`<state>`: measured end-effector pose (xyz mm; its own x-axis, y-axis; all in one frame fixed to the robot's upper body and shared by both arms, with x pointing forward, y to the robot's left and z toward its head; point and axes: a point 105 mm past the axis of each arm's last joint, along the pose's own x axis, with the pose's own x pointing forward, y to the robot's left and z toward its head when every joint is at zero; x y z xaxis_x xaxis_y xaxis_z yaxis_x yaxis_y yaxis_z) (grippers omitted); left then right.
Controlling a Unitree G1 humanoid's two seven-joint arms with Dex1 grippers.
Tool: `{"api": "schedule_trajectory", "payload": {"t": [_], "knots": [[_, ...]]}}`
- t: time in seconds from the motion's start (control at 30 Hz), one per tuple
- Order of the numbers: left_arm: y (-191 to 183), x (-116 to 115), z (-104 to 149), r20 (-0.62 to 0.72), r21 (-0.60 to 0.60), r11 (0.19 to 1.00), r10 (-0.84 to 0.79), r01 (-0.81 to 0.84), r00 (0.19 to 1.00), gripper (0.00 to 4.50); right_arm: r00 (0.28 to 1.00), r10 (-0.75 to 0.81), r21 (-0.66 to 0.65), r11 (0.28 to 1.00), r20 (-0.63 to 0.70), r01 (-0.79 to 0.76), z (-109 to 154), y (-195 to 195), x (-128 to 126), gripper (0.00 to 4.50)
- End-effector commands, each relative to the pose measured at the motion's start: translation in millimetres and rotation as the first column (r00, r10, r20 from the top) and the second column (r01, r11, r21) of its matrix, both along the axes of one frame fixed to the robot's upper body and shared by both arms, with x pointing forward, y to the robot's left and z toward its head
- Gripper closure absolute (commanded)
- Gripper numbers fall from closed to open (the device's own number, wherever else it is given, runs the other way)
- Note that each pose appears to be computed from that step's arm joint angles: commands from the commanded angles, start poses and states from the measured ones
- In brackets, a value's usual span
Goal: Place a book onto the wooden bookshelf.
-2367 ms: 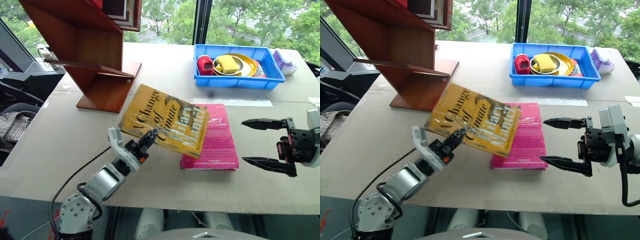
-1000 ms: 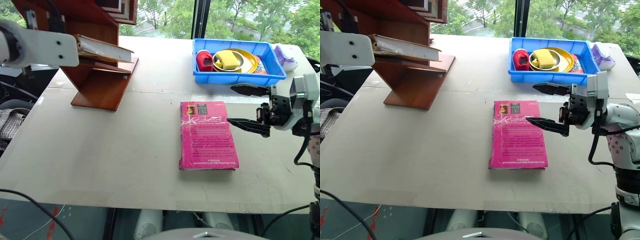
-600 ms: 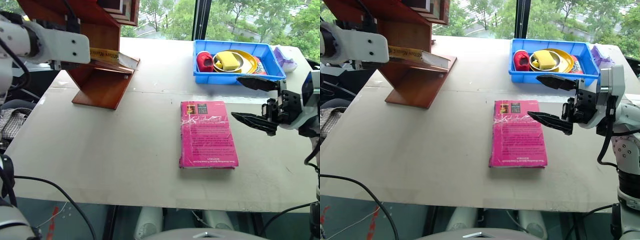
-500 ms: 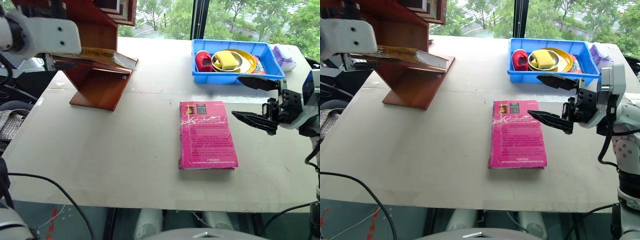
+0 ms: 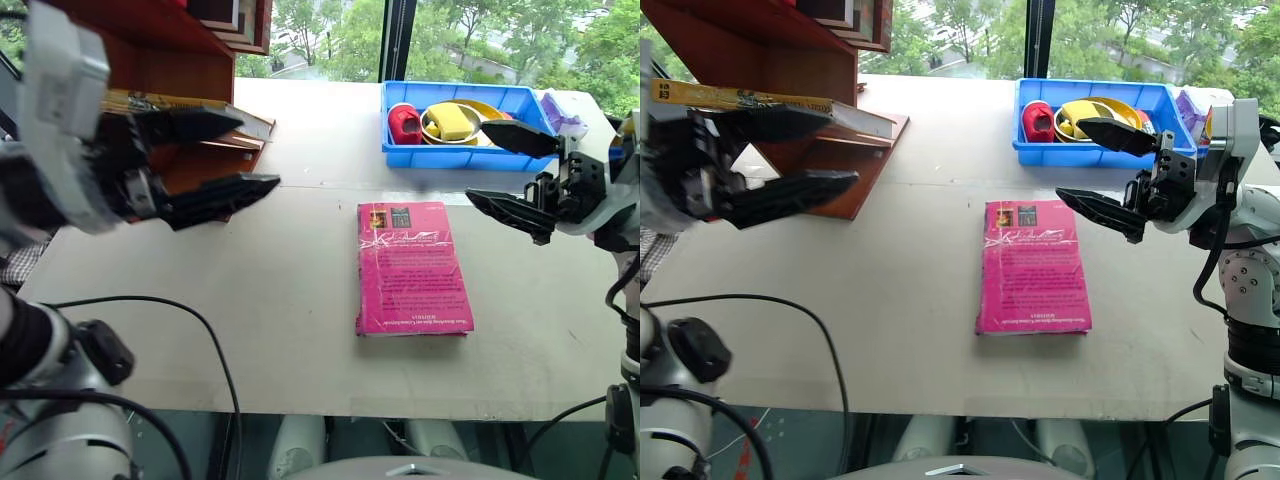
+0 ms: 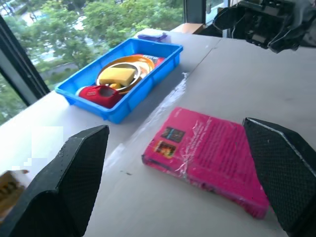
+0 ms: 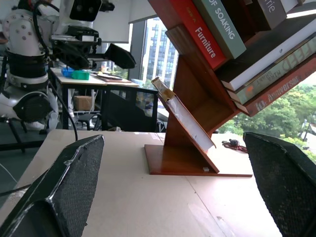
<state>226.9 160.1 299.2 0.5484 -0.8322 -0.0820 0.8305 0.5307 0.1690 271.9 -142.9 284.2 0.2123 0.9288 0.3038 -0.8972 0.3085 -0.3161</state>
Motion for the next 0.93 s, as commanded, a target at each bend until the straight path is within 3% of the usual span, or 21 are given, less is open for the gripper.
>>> {"api": "schedule_trajectory", "payload": {"t": [0.03, 0.1, 0.23, 0.37, 0.47, 0.67, 0.8, 0.93], "knots": [[-11.6, -0.9, -26.5, -0.026, -0.044, 0.999, 0.028, -0.029, 0.999, 0.05, 0.999, -0.002, 0.014, 1.000, 0.046, 0.002, 12.5, -0.9, -11.4, 0.00], [-19.7, 7.4, -51.1, -0.028, -0.103, 0.992, 0.076, -0.078, 0.997, 0.05, 0.999, -0.001, 0.026, 1.000, 0.040, 0.000, 15.9, 0.7, -14.5, 0.00], [-24.1, 24.3, -74.9, 0.002, -0.156, 0.967, 0.206, -0.203, 0.978, 0.05, 1.000, -0.007, 0.030, 1.000, 0.025, 0.006, 14.8, -0.9, -18.9, 0.00], [-23.5, 36.3, -103.2, 0.037, -0.093, 0.970, 0.230, -0.226, 0.973, 0.05, 0.999, -0.053, 0.016, 0.998, -0.003, 0.053, 8.4, -5.0, -20.4, 0.00], [-12.4, 40.1, -119.8, 0.029, -0.056, 0.975, 0.218, -0.217, 0.975, 0.05, 0.986, -0.158, -0.067, 0.986, -0.050, 0.154, -14.1, -20.8, -18.6, 0.00], [16.8, 31.9, -141.7, -0.016, -0.002, 0.982, 0.189, -0.189, 0.982, 0.05, 0.911, -0.387, -0.245, 0.905, -0.141, 0.347, -55.4, -70.6, -31.5, 0.00], [41.8, 13.6, -167.2, -0.106, 0.052, 0.978, 0.208, -0.203, 0.972, 0.05, 0.807, -0.558, -0.407, 0.794, -0.195, 0.451, -95.4, -118.5, -54.3, 0.00], [51.2, 0.2, -182.7, -0.179, 0.070, 0.978, 0.204, -0.195, 0.962, 0.05, 0.770, -0.599, -0.474, 0.755, -0.218, 0.453, -114.0, -134.2, -66.4, 0.00]]}}
